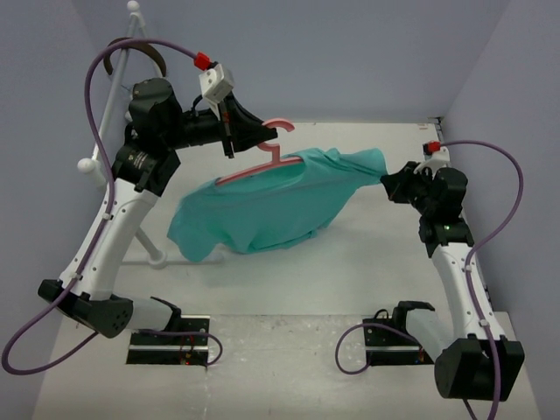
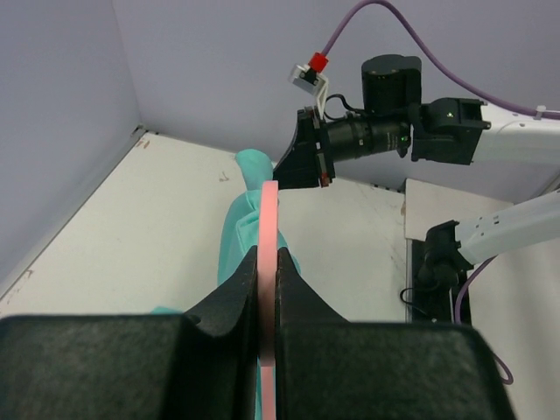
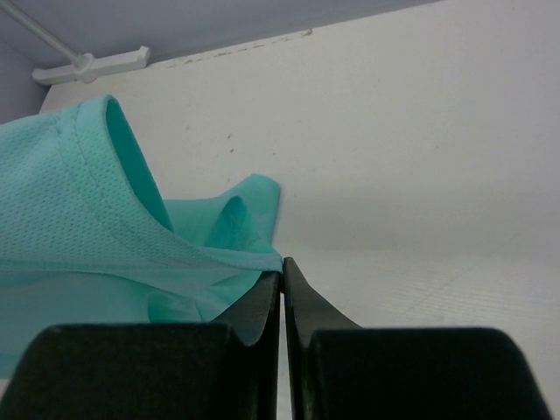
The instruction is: Place the t-shirt on the hanger
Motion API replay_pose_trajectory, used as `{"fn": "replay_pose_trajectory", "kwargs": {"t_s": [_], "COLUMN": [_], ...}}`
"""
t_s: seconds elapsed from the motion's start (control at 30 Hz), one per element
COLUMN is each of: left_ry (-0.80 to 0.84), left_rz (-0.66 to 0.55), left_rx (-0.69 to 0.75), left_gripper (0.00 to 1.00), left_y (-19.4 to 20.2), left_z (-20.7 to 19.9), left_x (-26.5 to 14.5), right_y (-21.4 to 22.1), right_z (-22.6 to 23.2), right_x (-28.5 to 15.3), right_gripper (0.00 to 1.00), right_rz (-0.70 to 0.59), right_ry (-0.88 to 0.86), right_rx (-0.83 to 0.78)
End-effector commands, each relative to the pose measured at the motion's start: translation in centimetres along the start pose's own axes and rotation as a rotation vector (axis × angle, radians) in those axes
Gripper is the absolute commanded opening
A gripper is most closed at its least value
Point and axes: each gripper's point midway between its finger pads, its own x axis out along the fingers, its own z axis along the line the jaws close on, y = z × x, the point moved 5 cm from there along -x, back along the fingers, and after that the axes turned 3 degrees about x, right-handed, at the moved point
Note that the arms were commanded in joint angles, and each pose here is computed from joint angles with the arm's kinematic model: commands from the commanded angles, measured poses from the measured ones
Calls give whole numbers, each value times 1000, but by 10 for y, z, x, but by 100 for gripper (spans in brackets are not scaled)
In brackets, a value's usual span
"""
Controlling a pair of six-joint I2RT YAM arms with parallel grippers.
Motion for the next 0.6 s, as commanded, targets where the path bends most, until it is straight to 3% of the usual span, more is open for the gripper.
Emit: {"fn": "replay_pose_trajectory", "kwargs": {"t_s": [0.0,0.07,0.1,0.23,0.4,0.57], "left_ry": [36,46,52,97,110,94], "left_rz": [-67,-57,-54,-43,-55,-54], "left_rx": [109,100,93,61,54,55], "left_gripper": [0,0,0,0,0,0], "left_y": [-28,-22,-20,-11,-11,-11], "left_z": [-8,-5,-3,-2,-3,-2], "left_x": [-11,-8,-7,-2,-1,-2], "right_y": [-17,-18,-20,-31,-36,-32], "right_z": [20,44,49,56,65,51], "right_x": [-8,-20,-24,-37,-38,-39], "right_gripper": [33,64,68,71,66,64], "right_rz": [-29,-17,-16,-36,2,-34], "right_ry": [-188,-370,-397,-377,-448,-305], "right_rx": [1,-36,-49,-95,-100,-58]}}
